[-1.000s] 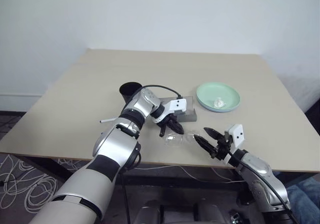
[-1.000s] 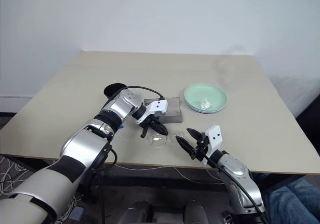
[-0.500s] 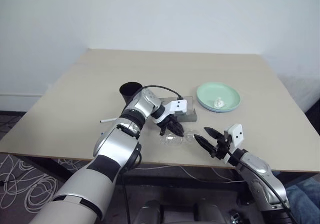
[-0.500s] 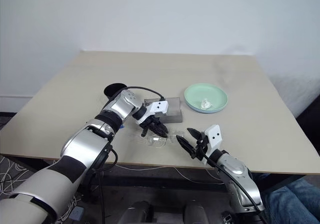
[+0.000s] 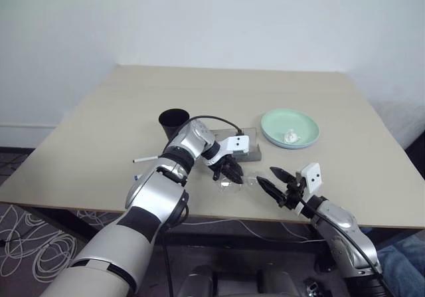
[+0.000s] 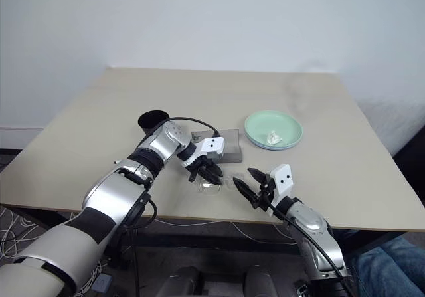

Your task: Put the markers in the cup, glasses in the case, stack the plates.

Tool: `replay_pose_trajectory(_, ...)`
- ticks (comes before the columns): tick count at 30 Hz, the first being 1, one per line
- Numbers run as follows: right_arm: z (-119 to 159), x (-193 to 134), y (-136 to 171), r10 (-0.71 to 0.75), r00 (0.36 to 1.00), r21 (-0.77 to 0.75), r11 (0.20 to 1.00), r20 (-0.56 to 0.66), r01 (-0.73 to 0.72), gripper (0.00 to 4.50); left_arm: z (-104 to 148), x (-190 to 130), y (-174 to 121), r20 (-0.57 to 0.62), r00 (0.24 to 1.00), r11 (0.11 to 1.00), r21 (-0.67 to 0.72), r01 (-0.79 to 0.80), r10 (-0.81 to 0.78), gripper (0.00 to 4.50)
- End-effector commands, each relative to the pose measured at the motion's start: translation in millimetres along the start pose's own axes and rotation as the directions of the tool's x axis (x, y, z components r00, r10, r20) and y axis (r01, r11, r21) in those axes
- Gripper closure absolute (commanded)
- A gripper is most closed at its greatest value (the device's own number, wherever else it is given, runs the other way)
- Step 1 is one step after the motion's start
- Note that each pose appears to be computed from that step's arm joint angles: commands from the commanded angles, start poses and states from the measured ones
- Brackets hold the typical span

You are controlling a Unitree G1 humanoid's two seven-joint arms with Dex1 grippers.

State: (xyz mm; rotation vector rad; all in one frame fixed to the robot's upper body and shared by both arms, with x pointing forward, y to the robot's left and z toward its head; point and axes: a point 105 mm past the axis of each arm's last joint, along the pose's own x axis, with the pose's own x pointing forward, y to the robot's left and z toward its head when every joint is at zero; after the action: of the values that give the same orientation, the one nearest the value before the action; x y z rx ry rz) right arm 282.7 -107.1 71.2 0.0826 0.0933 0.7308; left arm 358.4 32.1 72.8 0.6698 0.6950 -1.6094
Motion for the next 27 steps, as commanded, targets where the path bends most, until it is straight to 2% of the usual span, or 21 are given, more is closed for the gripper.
replay_pose_trajectory(1, 11.7, 2.3, -0.7, 0.000, 0.999, -0.031, 1.000, 0.041, 0.001, 1.51, 7.2, -2.8, 3.0, 0.017, 1.000, 1.000, 0.016, -0.019, 0.018, 4.49)
replay_pose_trajectory(11, 11.7, 4.1, -2.4, -0.003, 0.999, -0.035, 0.999, 0.043, 0.004, 1.51, 15.1, -8.2, 5.9, 0.052, 0.998, 0.999, 0.028, -0.037, 0.035, 4.49)
replay_pose_trajectory(19, 13.6, 4.7, -7.5, -0.005, 0.999, -0.045, 0.999, 0.045, 0.007, 1.51, 62.3, -49.6, 21.0, 0.211, 0.970, 0.990, 0.045, -0.136, 0.123, 4.49)
replay_pose_trajectory(27, 28.6, 7.0, -23.4, -0.040, 0.995, -0.074, 0.996, 0.087, 0.046, 1.51, 64.7, -80.3, 43.7, 0.151, 0.927, 0.920, 0.142, -0.365, 0.344, 4.49)
